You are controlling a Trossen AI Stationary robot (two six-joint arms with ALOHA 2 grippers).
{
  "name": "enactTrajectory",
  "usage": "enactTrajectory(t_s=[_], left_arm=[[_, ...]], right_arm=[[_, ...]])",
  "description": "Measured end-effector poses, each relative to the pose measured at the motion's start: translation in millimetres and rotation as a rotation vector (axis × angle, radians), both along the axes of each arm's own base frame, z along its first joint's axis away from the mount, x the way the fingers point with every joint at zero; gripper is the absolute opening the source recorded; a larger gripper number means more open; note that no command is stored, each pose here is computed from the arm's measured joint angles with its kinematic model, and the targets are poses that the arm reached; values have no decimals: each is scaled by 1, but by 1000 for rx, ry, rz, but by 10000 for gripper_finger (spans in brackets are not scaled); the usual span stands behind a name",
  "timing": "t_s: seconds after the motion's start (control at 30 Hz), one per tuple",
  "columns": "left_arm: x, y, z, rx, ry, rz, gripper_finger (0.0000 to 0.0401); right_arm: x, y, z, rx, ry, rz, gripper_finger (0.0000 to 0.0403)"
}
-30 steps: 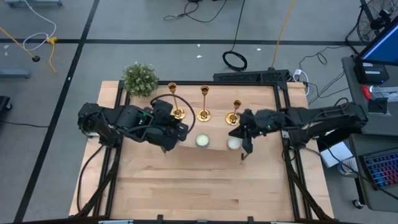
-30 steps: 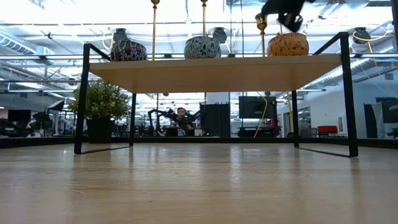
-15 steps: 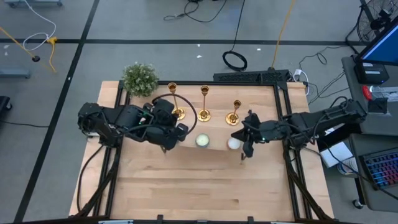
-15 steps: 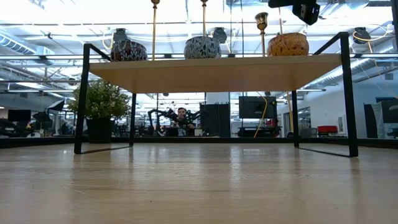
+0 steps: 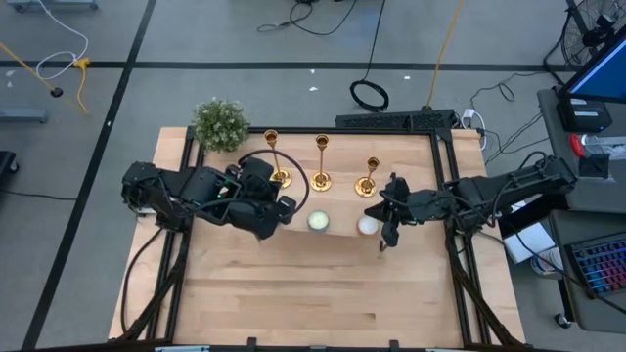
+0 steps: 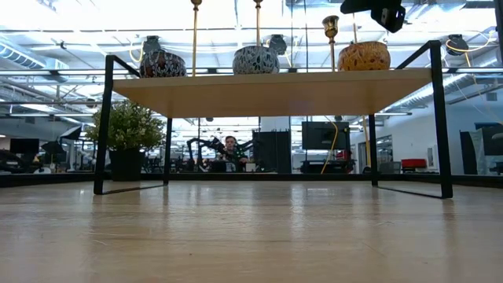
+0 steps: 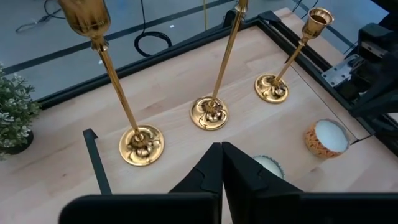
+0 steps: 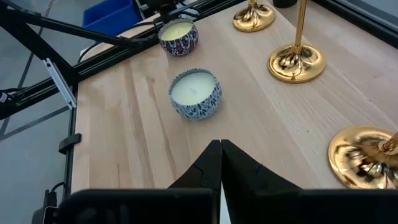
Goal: Pick & Place candle stick holders
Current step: Put the gold candle holder onto the shelf
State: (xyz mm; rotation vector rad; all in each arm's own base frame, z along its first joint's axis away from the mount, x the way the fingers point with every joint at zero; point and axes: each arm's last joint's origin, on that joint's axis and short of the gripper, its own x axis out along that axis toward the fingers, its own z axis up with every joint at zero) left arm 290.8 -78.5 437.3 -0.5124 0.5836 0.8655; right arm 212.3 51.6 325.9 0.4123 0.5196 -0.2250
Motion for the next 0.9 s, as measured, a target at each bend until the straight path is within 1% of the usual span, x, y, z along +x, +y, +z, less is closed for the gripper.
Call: enactTrajectory(t_s=[0.1,0.23,0.43,0.57,0.7,0.9], left_arm=[[0,0,0,-1,-6,0,4],[0,0,0,11,-2,-4,12],[0,1,1,35,-7,5,4],[0,1,1,40,-6,4,12],[0,1,1,46,-7,7,4],[0,1,1,50,-12,13,11]], right_arm=[[0,0,0,-2,1,-3,0],[-3,-2,-4,-25,38,-46,0],[-7,-7,-23,-6,134,-109,0],[-5,-13,-33,-11,145,-137,0],[-4,-23,-42,-21,158,-199,0],[-3,-36,-43,-24,161,-252,0]])
